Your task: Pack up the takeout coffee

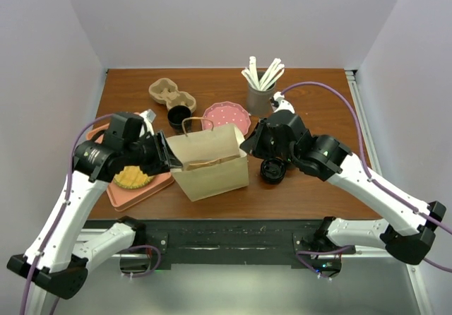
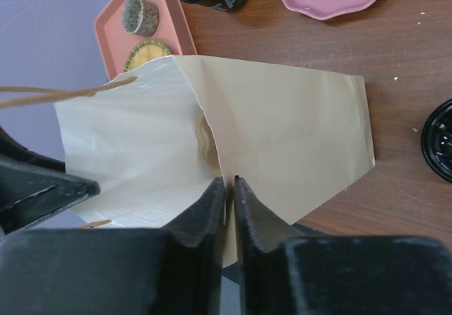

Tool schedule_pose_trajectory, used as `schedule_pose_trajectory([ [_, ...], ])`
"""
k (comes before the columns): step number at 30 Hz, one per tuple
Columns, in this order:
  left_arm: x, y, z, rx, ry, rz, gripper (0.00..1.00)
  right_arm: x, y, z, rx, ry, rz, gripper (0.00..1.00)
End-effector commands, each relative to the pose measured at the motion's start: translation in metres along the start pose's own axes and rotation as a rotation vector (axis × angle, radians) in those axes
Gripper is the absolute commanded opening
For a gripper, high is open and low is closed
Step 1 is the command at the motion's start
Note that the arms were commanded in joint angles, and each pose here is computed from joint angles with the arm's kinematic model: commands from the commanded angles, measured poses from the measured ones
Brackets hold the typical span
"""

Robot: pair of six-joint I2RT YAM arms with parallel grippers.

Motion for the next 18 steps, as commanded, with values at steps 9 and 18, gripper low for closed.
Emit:
schedule_pose_trajectory([
  [9, 0.008, -0.017, -0.022, 0.149, -0.104, 0.037, 0.10, -0.007, -0.025, 0.007, -0.286, 0.079, -0.006, 0.33],
  [18, -0.013, -0.030, -0.067, 0.189, -0.009, 0.018, 0.00, -0.018, -0.036, 0.010, -0.330, 0.080, -0.031, 0.00],
])
Point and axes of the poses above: each gripper's point midway between its finger pads, its own x axis out along the fingers, its own z axis along the line the jaws close on, y = z × x, the point moved 7 cm from there along -x, back along the fingers, and after that the axes turned 3 degrees about -x, right-handed, at the moved point
